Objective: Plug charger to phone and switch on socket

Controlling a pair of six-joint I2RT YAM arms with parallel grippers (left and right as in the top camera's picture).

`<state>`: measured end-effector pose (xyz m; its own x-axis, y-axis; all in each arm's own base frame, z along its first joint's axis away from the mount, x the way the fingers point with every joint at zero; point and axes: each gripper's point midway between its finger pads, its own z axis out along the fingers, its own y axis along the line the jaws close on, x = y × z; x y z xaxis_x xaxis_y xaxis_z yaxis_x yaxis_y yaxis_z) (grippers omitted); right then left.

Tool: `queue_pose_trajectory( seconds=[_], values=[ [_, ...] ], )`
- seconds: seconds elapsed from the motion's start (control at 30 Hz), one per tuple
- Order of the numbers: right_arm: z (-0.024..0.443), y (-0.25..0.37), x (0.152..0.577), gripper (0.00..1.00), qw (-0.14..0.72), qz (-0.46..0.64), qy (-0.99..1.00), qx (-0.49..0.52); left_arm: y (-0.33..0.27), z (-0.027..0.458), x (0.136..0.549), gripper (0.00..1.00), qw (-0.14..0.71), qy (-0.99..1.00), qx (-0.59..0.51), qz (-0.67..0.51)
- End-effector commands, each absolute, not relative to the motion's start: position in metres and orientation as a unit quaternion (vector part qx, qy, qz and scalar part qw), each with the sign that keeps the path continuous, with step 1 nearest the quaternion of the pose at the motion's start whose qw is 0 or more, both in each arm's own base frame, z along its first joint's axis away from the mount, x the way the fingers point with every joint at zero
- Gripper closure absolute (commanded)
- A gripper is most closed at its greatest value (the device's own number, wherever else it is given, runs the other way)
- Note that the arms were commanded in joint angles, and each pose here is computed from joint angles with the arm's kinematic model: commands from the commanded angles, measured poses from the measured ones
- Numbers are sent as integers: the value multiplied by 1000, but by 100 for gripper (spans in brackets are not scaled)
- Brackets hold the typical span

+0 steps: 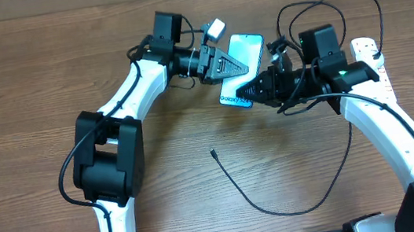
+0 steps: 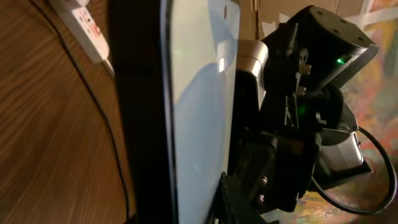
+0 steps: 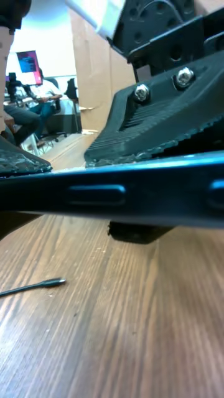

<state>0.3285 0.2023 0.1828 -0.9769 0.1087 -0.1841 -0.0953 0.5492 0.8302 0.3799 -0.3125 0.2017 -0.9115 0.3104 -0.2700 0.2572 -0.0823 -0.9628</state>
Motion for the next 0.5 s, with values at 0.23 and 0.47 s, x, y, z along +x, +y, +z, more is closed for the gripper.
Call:
queue_pose_trajectory(
  seconds=[0.23,0.47],
  values=[
    [163,199,326,96,108,432,895,-2,-327,248,380,85,24,-666,-233,708],
    [164,186,333,58,132,426,895,-18,-327,250,381,96,24,-666,-233,708]
  ],
)
